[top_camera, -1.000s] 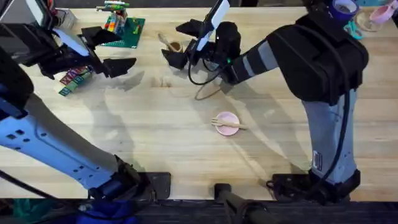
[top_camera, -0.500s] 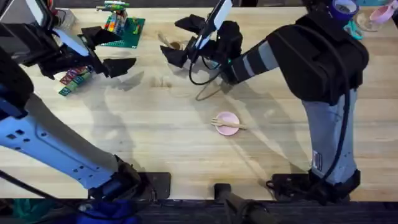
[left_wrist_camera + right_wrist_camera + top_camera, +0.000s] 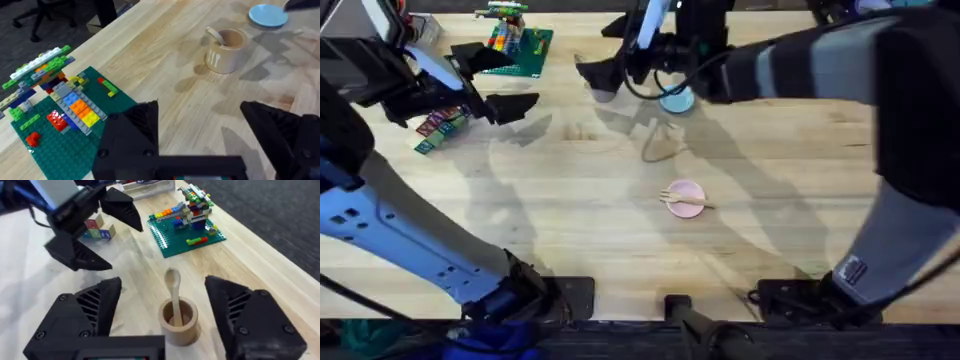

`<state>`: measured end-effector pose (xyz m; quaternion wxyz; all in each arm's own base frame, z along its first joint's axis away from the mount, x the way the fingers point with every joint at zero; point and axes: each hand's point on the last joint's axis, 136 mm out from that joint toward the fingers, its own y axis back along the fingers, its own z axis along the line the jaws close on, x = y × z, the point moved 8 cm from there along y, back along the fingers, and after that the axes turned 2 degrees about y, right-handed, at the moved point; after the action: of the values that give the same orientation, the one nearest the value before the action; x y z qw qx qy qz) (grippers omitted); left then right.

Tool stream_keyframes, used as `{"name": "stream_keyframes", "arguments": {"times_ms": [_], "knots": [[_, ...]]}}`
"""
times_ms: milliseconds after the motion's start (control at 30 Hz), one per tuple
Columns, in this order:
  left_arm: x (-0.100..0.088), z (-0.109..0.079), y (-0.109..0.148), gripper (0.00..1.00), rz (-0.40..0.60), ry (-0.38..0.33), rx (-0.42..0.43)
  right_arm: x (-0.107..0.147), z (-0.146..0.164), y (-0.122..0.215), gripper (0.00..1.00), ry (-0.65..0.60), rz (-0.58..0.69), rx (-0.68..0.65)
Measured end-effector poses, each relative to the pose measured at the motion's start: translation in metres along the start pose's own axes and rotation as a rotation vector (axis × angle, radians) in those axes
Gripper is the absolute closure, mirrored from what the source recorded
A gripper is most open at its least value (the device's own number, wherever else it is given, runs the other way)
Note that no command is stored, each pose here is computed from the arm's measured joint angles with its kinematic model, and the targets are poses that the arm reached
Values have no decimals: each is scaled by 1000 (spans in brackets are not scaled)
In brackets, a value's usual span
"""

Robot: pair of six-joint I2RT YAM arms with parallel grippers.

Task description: Pick up a utensil and set it on the pink plate, then put the other utensil in the container.

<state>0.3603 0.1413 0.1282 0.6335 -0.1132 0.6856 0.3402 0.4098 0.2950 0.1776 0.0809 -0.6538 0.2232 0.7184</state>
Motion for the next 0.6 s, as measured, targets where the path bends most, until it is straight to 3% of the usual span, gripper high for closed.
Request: {"name": "stream_keyframes", "arguments": {"times_ms": [133,200,600], "knots": [[0,0,0,8,0,0,0,-22,7,19,5,-35,43,1],[0,0,0,7,0,0,0,-48,16,47,5,-74,93,5],[0,0,0,8,0,1,1,-72,26,83,5,-100,154,72]]}}
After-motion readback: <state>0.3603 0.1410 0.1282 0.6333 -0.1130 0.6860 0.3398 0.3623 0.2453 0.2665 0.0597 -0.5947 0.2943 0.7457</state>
